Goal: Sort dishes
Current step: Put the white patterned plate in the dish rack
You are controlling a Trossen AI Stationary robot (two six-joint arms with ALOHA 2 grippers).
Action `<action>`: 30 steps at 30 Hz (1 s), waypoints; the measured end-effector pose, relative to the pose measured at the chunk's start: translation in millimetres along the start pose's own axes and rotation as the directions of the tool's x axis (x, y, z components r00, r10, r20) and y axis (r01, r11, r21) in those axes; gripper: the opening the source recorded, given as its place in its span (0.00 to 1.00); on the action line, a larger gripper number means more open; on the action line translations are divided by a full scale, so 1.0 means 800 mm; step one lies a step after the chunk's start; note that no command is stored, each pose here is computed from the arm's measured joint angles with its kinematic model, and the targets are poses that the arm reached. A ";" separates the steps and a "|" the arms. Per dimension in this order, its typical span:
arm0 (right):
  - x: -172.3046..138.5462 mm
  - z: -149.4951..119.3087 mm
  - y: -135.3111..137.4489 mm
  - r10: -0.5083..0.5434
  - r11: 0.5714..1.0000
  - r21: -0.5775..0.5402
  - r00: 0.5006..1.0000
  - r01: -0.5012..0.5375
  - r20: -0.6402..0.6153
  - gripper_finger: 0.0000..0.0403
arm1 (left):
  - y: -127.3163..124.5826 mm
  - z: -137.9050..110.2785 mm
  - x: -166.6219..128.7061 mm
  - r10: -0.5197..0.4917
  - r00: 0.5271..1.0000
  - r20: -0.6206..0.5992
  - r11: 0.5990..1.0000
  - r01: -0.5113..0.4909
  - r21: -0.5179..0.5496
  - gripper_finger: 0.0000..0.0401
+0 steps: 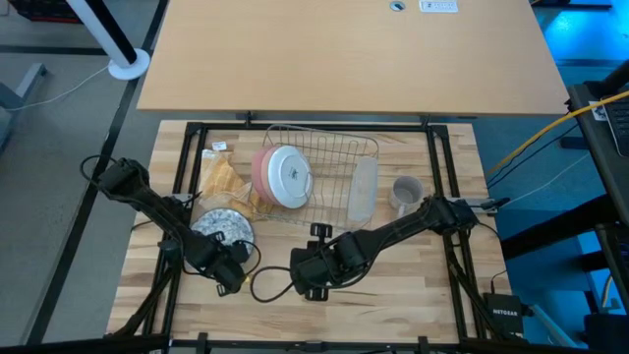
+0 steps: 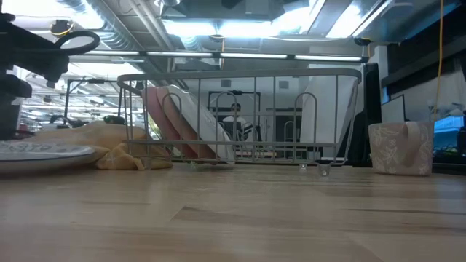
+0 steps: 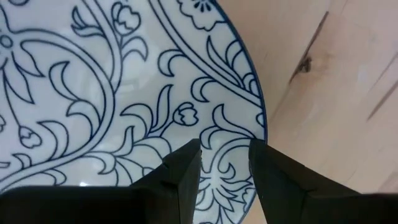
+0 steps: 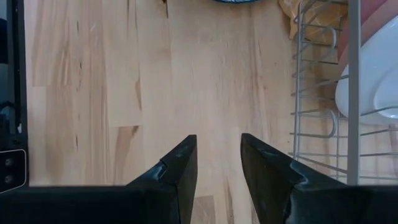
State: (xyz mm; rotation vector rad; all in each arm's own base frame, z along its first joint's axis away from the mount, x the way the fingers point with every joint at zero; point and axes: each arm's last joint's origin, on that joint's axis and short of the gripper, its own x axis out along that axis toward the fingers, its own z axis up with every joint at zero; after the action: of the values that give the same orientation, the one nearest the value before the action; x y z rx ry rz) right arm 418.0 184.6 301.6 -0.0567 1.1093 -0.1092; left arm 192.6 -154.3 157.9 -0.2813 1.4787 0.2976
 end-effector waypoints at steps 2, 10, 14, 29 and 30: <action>0.000 0.000 0.000 0.000 1.000 0.000 1.000 0.000 0.000 0.32 | 0.000 0.000 0.000 0.001 1.000 0.001 1.000 -0.001 0.000 0.32; 0.000 0.000 0.000 0.000 1.000 0.000 1.000 0.000 0.000 0.32 | 0.000 0.002 -0.008 0.027 1.000 -0.014 0.999 -0.027 0.030 0.32; 0.000 0.000 0.000 0.001 1.000 0.000 1.000 -0.001 0.000 0.32 | -0.003 0.004 -0.025 0.056 0.998 -0.031 0.998 -0.055 0.043 0.32; 0.000 0.000 0.000 0.001 1.000 0.000 1.000 -0.001 0.000 0.32 | -0.027 0.005 -0.024 0.005 0.997 0.075 1.000 -0.006 0.017 0.32; 0.000 0.000 0.000 0.001 1.000 0.000 1.000 -0.001 0.000 0.32 | -0.028 0.005 -0.021 0.013 0.997 0.074 1.000 -0.015 0.017 0.32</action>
State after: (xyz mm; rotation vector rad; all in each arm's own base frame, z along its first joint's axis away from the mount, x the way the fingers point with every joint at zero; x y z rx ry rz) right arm 418.0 184.5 301.6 -0.0561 1.1096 -0.1089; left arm 203.3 -173.9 175.3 -0.2433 1.4098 0.3031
